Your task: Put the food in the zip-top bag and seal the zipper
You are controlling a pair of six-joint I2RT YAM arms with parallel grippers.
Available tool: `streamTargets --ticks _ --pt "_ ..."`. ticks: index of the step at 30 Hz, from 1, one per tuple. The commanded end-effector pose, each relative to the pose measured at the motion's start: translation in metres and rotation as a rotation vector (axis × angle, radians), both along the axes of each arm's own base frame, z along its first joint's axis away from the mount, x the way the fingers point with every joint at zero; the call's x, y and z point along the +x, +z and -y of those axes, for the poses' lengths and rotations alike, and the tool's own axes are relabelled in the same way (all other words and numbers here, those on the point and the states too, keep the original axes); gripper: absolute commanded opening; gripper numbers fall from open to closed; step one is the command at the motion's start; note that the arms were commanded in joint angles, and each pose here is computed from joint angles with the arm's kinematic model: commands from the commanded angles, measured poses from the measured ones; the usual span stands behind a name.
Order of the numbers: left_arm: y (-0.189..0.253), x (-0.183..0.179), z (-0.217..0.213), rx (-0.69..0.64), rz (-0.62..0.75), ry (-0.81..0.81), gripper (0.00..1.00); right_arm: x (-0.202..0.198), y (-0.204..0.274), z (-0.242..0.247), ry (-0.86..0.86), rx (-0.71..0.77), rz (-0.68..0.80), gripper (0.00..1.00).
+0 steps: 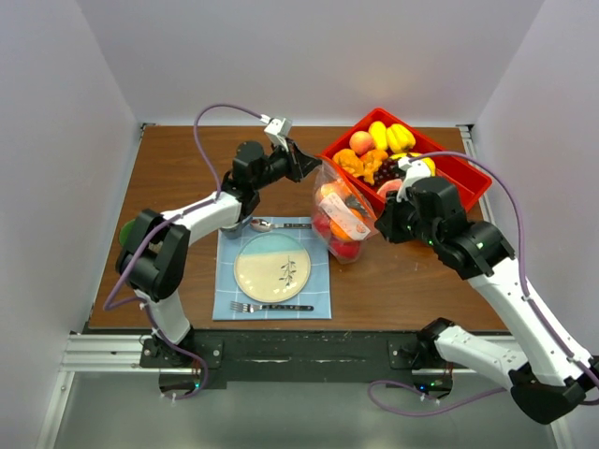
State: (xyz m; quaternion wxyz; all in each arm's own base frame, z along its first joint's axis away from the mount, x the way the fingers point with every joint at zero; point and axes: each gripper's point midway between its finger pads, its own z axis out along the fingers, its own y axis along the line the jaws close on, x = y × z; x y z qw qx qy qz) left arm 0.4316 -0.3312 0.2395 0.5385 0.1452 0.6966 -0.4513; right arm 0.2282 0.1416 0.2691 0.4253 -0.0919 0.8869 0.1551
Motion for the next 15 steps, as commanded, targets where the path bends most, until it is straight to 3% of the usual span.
streamTargets --ticks 1,7,15 --pt "0.047 0.028 -0.031 -0.025 0.109 0.178 0.0 -0.015 -0.001 0.011 -0.033 -0.003 -0.029 0.15" --pt "0.059 0.035 -0.045 -0.025 0.119 0.252 0.0 -0.012 0.01 0.005 -0.023 0.032 -0.015 0.15" --pt "0.079 0.064 -0.092 0.039 0.099 0.434 0.0 0.031 0.033 -0.029 -0.003 0.069 0.0 0.15"
